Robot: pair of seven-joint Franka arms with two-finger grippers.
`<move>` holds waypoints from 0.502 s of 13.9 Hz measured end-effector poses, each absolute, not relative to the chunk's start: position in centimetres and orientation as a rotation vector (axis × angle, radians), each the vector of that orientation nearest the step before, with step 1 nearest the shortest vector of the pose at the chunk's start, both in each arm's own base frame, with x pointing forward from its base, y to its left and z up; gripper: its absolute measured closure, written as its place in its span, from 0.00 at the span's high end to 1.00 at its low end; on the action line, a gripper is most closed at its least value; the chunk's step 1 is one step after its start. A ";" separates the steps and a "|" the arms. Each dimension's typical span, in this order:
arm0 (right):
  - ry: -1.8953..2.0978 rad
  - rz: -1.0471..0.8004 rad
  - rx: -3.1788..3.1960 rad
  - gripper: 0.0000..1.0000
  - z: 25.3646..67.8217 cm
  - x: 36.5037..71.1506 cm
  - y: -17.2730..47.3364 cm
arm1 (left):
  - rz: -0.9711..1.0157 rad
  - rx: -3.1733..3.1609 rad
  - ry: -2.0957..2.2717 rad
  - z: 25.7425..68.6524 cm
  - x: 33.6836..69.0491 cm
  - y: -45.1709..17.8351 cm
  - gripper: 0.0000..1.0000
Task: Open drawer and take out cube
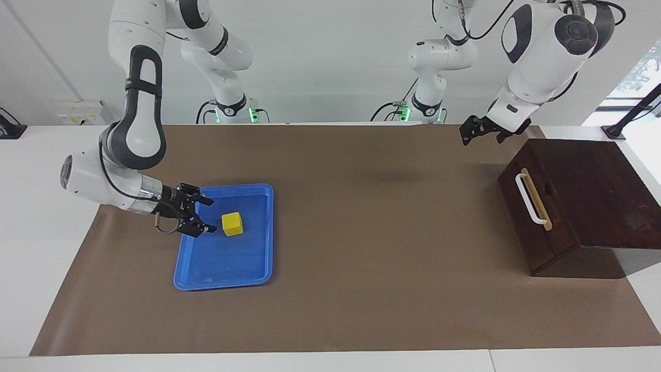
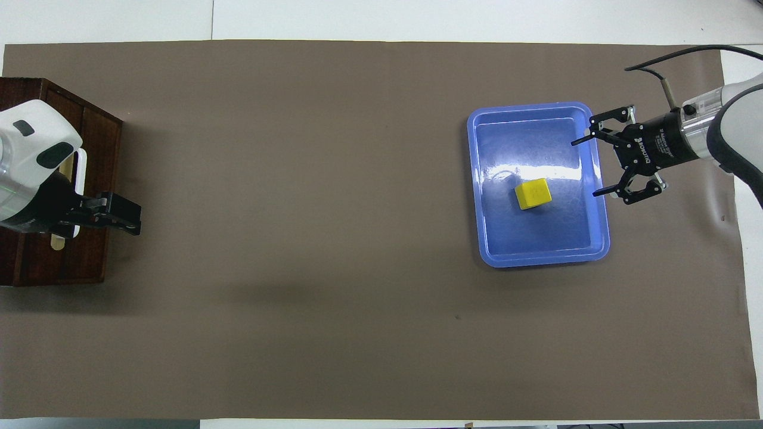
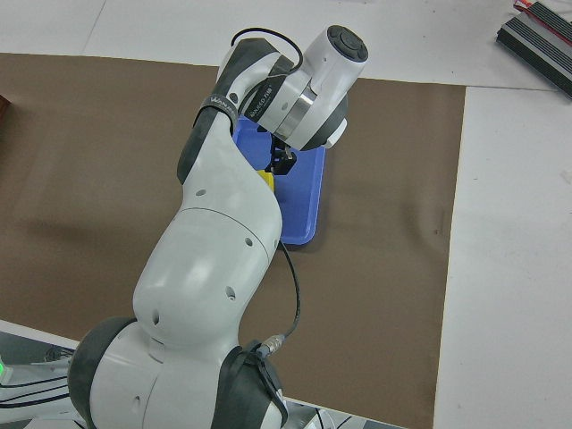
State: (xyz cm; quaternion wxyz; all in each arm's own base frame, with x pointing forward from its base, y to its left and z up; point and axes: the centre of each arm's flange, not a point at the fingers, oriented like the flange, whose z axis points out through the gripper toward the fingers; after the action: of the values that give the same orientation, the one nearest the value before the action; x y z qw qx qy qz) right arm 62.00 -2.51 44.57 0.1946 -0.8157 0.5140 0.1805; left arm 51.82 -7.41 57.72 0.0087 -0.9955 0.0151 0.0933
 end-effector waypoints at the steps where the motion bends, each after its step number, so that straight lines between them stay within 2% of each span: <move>1: 1.419 0.484 -2.315 1.00 46.1 61.9 -2.2 | 0.292 -3.110 0.047 57.7 51.8 -7.4 1.00; 7: 0.867 0.253 -2.740 1.00 53.4 59.2 -2.6 | 0.291 -3.111 0.042 57.7 51.8 -7.2 1.00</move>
State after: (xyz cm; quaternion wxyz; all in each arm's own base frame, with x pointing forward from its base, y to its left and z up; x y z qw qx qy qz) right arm 59.24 -2.55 53.44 0.1278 -0.9419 0.2980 0.0871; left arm 51.85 -7.18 57.74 0.0084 -0.9955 0.0135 0.0933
